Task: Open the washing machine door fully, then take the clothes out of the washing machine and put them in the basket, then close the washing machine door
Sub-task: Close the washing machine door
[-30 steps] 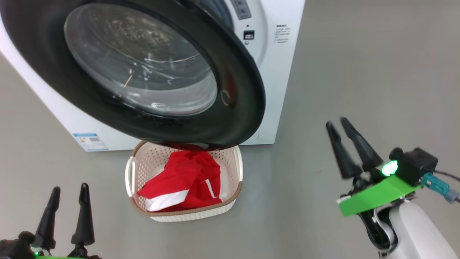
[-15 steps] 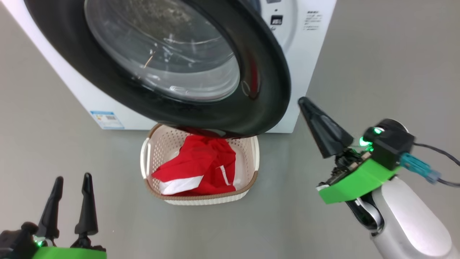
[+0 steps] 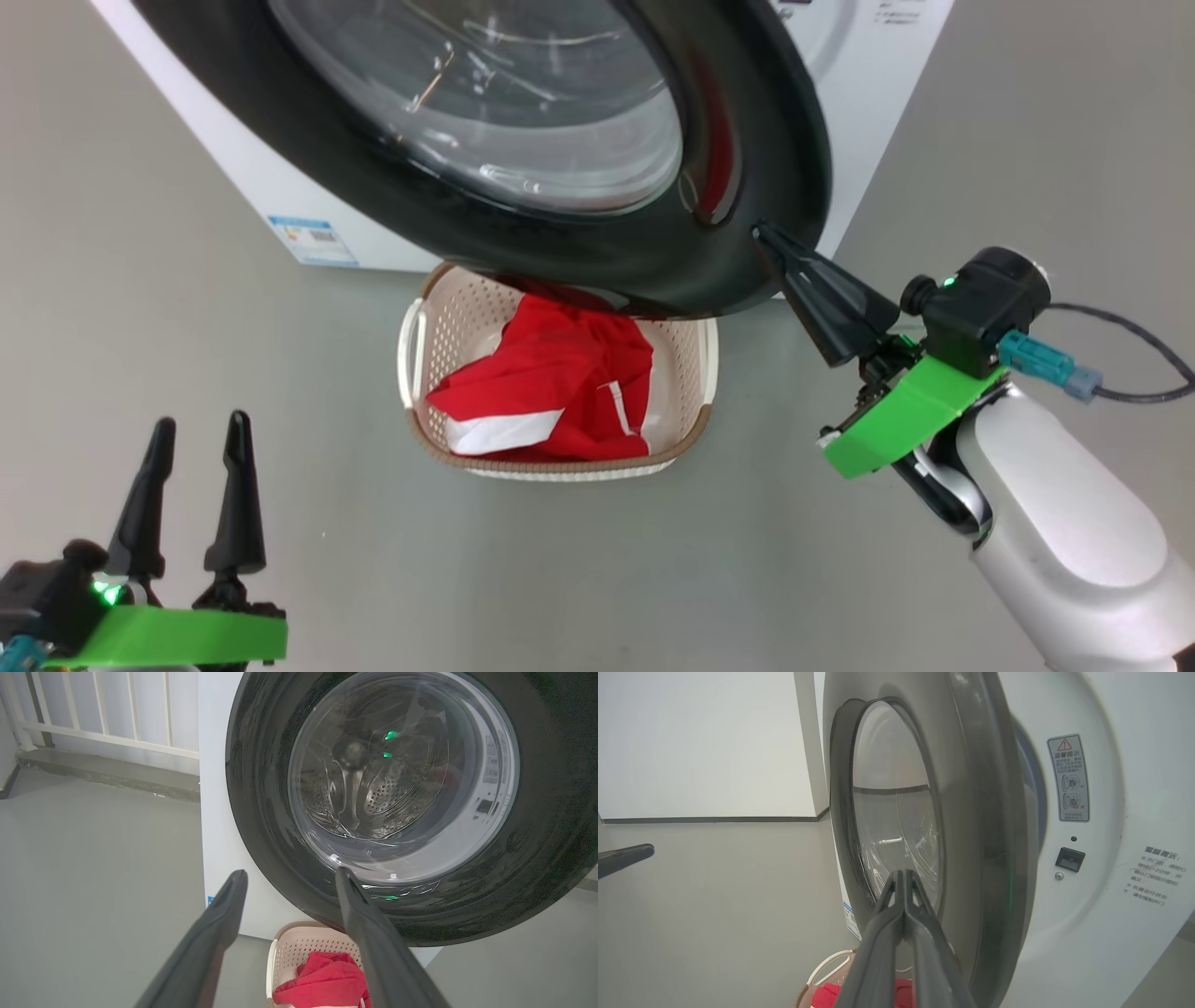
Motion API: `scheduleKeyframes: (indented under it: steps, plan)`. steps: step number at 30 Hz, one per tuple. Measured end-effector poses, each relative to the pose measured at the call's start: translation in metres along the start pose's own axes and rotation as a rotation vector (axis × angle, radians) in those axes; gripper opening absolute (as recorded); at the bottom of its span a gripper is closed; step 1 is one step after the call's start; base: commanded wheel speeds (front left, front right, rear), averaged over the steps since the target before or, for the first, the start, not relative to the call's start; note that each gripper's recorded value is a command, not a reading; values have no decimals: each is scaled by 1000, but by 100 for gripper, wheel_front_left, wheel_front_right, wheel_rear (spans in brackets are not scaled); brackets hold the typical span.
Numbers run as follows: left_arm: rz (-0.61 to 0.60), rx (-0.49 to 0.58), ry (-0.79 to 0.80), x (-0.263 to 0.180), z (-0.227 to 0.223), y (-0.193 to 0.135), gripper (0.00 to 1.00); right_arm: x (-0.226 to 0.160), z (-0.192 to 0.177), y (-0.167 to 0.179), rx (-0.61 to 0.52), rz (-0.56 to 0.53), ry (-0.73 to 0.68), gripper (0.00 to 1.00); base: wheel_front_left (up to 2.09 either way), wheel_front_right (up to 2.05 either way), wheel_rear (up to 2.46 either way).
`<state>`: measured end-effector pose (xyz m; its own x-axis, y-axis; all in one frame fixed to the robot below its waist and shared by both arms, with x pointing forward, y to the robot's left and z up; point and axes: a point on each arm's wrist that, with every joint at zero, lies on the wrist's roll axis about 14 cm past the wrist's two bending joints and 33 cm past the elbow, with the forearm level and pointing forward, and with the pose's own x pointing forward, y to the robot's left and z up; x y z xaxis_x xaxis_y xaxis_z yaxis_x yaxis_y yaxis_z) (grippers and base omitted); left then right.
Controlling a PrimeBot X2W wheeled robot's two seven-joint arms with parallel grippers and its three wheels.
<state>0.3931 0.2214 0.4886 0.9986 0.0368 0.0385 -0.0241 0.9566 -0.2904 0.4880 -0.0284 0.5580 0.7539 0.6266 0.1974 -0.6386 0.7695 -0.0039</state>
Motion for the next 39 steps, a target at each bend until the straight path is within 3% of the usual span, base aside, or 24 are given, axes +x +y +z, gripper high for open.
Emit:
scheduleKeyframes:
  steps: [11,25,29,31,39]
  plan:
    - [25,9,26,7,-9,9,100,18,-33,-13,14,2,59,0,0,0,0]
    - [30,14,38,13,-15,12,100,33,-43,-36,-2,-20,68,0,0,0,0]
    - [45,12,55,13,-20,16,100,46,-36,-59,-28,-54,38,0,0,0,0]
    - [83,19,48,11,-17,27,100,66,-33,-88,-72,-81,27,0,0,0,0]
    - [117,22,44,3,-14,35,100,84,-28,-111,-94,-109,33,0,0,0,0]
